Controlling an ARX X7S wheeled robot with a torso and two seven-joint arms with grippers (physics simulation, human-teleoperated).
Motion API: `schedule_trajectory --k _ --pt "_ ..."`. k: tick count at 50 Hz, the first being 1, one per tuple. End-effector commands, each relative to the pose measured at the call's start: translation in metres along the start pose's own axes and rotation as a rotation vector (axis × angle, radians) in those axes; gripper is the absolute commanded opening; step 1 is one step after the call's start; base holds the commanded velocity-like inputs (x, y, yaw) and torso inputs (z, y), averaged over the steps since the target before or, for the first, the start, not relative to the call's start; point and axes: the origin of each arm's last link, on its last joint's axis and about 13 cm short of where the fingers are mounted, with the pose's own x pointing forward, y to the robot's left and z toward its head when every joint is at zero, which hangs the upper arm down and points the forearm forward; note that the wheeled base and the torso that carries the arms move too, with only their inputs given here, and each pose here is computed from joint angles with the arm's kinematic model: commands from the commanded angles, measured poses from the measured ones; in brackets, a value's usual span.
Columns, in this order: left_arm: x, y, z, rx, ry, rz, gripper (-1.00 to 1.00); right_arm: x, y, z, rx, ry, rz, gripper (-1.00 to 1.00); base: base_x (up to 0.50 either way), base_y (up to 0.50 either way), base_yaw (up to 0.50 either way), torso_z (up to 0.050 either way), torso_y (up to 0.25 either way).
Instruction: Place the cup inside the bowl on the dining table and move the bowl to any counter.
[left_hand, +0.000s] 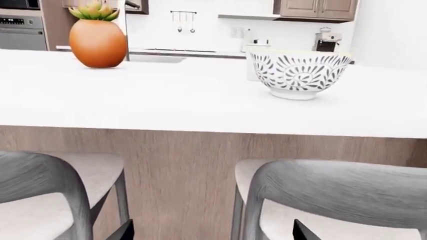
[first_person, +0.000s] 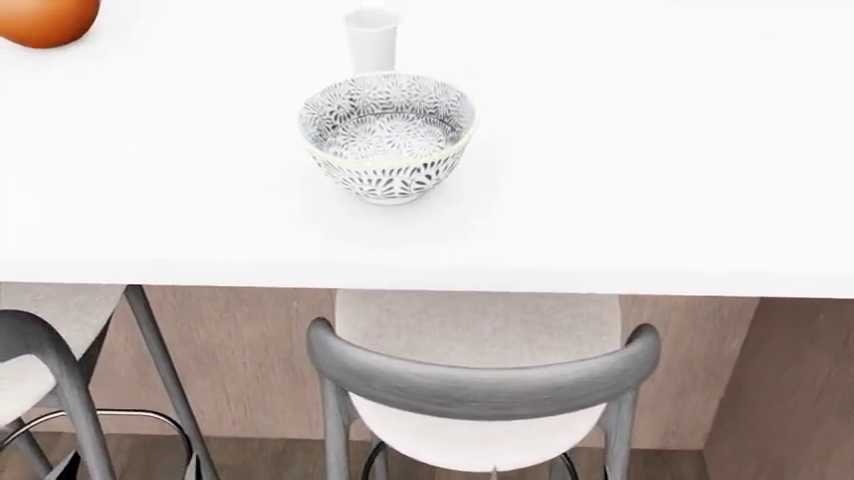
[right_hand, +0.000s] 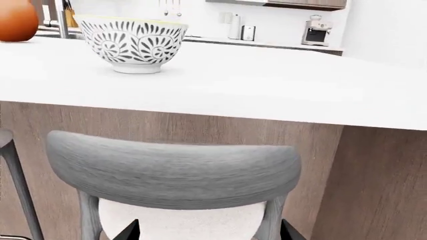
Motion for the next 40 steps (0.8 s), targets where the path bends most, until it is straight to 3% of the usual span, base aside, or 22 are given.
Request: schedule_trajectory --k 1,20,37,40 --pt "0.0 0.0 0.001 0.003 0.003 0.009 1.0 0.0 0.0 0.0 -0.002 0.0 0.001 1.0 0.0 0.0 0.0 0.05 0.0" --pt "-0.001 0.001 0.001 -0.006 -0.006 0.007 1.0 0.0 0.0 -0.001 0.003 0.003 0.0 1.0 0.0 0.0 0.0 0.05 0.0" --pt "0.002 -0.002 0.009 -0.031 0.02 0.02 1.0 0.0 -0.002 0.007 0.017 -0.01 -0.034 1.0 0.0 0.0 0.0 0.001 0.0" --pt "0.0 -0.005 0.027 0.06 0.006 0.008 1.0 -0.002 -0.002 0.028 0.023 -0.058 -0.05 1.0 0.0 0.0 0.0 0.0 0.0"
